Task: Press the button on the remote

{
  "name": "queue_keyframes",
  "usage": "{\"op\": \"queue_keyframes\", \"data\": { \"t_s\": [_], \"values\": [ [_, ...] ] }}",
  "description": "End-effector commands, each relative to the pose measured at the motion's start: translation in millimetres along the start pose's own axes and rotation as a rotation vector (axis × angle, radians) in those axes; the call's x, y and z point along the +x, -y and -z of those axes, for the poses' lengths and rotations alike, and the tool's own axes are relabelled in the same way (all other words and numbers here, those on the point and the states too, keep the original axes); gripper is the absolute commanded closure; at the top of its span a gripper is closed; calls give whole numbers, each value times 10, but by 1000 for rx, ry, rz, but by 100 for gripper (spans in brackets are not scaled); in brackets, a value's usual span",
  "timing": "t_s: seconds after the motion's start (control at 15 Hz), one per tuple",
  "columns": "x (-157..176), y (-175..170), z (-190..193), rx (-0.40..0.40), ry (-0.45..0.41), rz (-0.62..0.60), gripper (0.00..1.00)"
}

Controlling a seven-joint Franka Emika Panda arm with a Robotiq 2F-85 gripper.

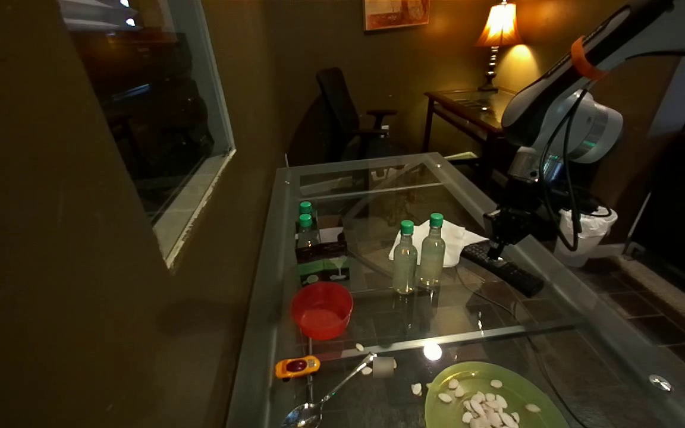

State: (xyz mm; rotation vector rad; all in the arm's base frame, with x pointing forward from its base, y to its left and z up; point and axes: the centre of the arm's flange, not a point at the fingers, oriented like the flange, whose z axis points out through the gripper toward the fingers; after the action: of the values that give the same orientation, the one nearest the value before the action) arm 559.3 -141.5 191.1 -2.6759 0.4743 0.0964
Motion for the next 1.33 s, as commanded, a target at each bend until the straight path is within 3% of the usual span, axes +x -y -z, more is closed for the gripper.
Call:
{"op": "queue_keyframes", "data": {
  "t_s": [0.0,1.27],
  "values": [
    [32,7,38,-4,12,-13,100],
    [78,-26,37,-4,-11,3,100]
  ]
}}
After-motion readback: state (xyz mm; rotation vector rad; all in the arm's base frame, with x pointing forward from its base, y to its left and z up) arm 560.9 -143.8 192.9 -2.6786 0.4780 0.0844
